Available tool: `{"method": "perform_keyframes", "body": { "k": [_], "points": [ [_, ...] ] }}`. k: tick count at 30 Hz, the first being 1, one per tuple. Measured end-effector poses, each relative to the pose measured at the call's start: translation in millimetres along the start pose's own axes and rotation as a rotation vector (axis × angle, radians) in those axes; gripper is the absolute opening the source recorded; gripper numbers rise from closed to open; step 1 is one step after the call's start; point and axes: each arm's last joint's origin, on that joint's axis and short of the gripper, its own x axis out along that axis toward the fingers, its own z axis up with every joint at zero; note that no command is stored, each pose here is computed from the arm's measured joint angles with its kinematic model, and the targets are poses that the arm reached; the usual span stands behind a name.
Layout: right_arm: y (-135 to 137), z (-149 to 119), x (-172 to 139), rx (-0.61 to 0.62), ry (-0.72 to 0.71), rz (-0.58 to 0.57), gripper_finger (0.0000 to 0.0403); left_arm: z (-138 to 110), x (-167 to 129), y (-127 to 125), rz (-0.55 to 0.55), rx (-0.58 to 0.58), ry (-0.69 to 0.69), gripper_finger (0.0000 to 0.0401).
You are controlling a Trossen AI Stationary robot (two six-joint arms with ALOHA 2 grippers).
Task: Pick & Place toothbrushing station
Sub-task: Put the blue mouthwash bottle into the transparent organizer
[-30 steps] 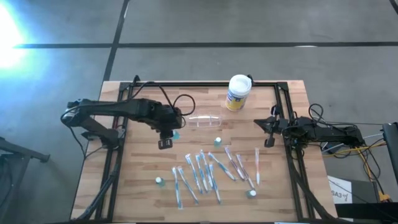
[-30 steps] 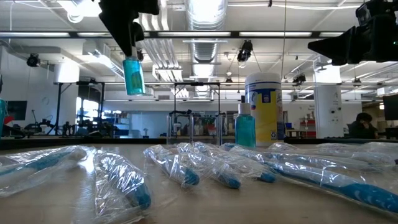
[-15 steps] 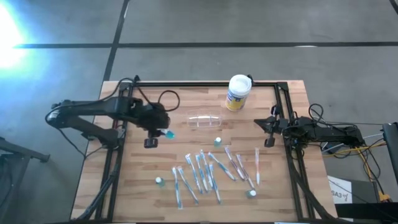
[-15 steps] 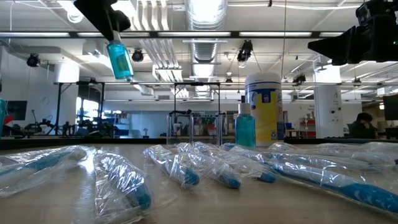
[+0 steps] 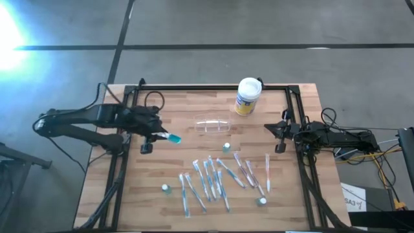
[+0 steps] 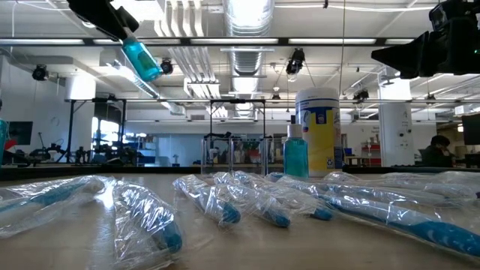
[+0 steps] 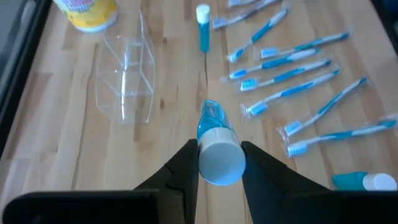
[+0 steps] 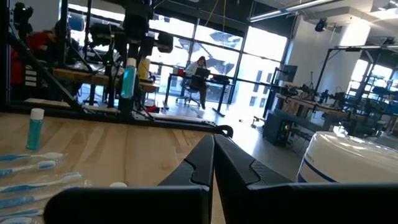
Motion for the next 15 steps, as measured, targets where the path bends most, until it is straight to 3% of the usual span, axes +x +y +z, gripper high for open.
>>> {"method": "perform_keyframes", "body": {
  "k": [15],
  "points": [
    [0,0,0,0.000,0.002,-0.005,0.0008,-38,3,-3,-0.012,-0.047,-0.305,0.0099]
  ]
}}
